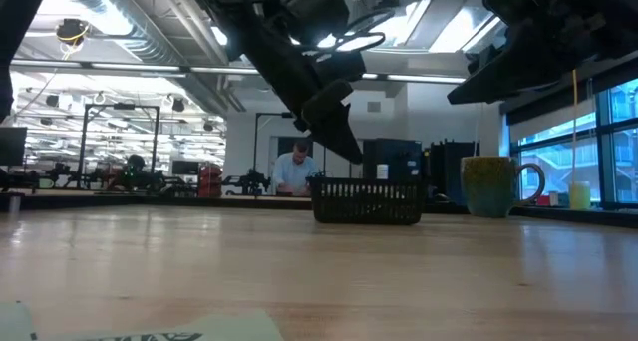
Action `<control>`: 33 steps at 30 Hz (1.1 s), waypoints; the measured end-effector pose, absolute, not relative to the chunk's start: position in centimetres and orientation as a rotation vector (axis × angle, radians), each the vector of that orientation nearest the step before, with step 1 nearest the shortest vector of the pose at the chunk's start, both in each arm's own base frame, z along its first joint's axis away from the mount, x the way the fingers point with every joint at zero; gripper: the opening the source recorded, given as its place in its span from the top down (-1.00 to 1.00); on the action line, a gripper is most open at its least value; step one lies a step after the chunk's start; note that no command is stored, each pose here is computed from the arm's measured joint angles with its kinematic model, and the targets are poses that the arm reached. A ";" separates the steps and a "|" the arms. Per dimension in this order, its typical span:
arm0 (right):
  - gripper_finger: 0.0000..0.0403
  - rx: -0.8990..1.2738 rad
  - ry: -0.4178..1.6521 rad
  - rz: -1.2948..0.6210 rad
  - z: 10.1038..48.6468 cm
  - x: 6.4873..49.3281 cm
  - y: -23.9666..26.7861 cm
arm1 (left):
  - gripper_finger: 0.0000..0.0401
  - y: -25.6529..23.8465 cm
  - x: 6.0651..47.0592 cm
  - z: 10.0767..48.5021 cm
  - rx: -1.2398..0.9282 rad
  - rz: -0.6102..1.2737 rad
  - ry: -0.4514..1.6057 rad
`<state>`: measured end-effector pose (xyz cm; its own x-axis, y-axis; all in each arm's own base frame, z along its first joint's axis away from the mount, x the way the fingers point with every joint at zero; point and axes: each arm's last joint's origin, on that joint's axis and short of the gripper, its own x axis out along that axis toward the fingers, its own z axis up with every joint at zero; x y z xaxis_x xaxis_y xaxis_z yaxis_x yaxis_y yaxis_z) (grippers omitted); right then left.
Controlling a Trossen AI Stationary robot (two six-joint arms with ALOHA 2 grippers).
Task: Pick and place Stevia / Truvia into bins
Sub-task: Put the left stevia packet into the black basket
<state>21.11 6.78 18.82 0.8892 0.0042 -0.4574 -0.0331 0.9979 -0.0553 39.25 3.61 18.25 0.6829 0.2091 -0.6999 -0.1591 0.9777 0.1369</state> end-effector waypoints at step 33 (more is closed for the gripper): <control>0.55 -0.060 0.475 0.019 18.8 21.1 6.8 | 0.59 -20.0 31.6 17.2 0.260 -0.388 1.000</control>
<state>21.11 6.78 18.82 0.8892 0.0042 -0.4574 -0.0319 0.9981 -0.0530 31.57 -19.99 17.20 0.4808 -0.1962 -0.8546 0.4310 0.9017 0.0354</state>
